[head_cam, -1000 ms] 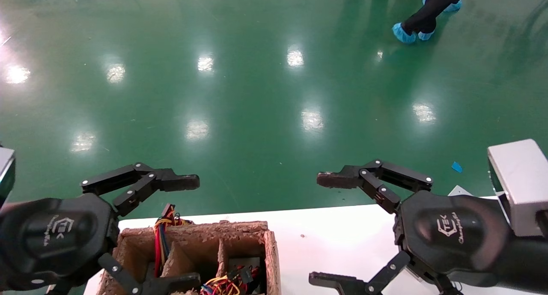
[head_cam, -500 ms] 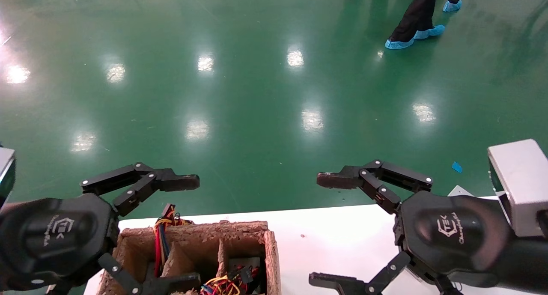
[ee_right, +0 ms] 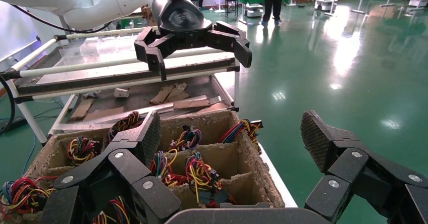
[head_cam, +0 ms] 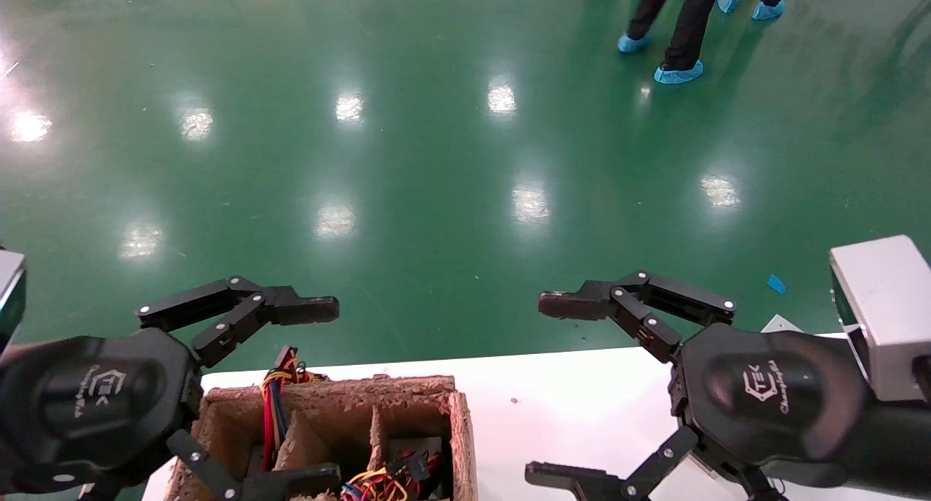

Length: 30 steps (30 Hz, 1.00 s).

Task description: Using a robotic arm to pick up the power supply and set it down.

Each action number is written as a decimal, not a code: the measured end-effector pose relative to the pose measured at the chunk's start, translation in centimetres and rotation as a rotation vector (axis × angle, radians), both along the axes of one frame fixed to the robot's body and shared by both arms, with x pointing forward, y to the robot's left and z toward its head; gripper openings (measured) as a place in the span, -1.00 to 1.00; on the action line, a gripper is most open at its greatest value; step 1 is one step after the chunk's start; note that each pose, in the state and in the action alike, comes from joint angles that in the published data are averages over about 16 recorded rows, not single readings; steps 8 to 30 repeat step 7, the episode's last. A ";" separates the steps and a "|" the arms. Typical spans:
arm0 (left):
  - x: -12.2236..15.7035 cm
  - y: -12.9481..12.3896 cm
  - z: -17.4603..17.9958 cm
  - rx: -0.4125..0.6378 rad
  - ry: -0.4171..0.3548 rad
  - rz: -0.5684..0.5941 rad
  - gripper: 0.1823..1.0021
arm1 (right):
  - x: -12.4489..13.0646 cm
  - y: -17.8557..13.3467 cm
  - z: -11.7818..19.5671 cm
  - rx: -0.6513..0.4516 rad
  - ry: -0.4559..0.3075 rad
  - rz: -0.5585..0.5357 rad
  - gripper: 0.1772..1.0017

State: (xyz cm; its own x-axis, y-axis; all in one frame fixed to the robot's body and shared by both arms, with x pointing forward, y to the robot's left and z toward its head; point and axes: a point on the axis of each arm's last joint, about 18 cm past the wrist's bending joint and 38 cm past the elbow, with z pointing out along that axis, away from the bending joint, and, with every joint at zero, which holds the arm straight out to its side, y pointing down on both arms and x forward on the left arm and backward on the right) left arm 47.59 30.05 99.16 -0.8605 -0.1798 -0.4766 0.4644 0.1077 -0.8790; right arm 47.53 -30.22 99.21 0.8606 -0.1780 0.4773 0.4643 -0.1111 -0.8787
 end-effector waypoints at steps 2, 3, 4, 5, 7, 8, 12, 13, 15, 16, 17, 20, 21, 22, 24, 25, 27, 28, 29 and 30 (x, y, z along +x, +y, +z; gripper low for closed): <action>0.0 0.0 0.0 0.000 0.000 0.000 1.00 | 0.0 0.0 0.0 0.000 0.000 0.000 1.00; 0.0 0.0 0.0 0.000 0.000 0.000 1.00 | 0.0 0.0 0.0 0.000 0.000 0.000 1.00; 0.0 0.0 0.0 0.000 0.000 0.000 1.00 | 0.0 0.0 0.0 0.000 0.000 0.000 1.00; 0.0 0.0 0.0 0.000 0.000 0.000 1.00 | 0.0 0.0 0.0 0.000 0.000 0.000 1.00; 0.0 0.0 0.0 0.000 0.000 0.000 1.00 | 0.0 0.0 0.0 0.000 0.000 0.000 1.00; 0.0 0.0 0.0 0.000 0.000 0.000 1.00 | 0.0 0.0 0.0 0.000 0.000 0.000 1.00; 0.0 0.0 0.0 0.000 0.000 0.000 1.00 | 0.0 0.0 0.0 0.000 0.000 0.000 1.00; 0.0 0.0 0.0 0.000 0.000 0.000 1.00 | 0.0 0.0 0.0 0.000 0.000 0.000 1.00; 0.0 0.0 0.0 0.000 0.000 0.000 1.00 | 0.0 0.0 0.0 0.000 0.000 0.000 1.00; 0.0 0.0 0.0 0.000 0.000 0.000 1.00 | 0.0 0.0 0.0 0.000 0.000 0.000 1.00; 0.0 0.0 0.0 0.000 0.000 0.000 1.00 | 0.0 0.0 0.0 0.000 0.000 0.000 1.00; 0.0 0.0 0.0 0.000 0.000 0.000 1.00 | 0.0 0.0 0.0 0.000 0.000 0.000 1.00; 0.0 0.0 0.0 0.000 0.000 0.000 1.00 | 0.0 0.0 0.0 0.000 0.000 0.000 1.00; 0.0 0.0 0.0 0.000 0.000 0.000 1.00 | 0.0 0.0 0.0 0.000 0.000 0.000 1.00; 0.0 0.0 0.0 0.000 0.000 0.000 1.00 | 0.0 0.0 0.0 0.000 0.000 0.000 1.00; 0.0 0.0 0.0 0.000 0.000 0.000 1.00 | 0.0 0.0 0.0 0.000 0.000 0.000 1.00; 0.0 0.0 0.0 0.000 0.000 0.000 1.00 | 0.0 0.0 0.0 0.000 0.000 0.000 1.00; 0.0 0.0 0.0 0.000 0.000 0.000 1.00 | 0.0 0.0 0.0 0.000 0.000 0.000 1.00; 0.0 0.0 0.0 0.000 0.000 0.000 1.00 | 0.0 0.0 0.0 0.000 0.000 0.000 1.00; 0.0 0.0 0.0 0.000 0.000 0.000 1.00 | 0.0 0.0 0.0 0.000 0.000 0.000 1.00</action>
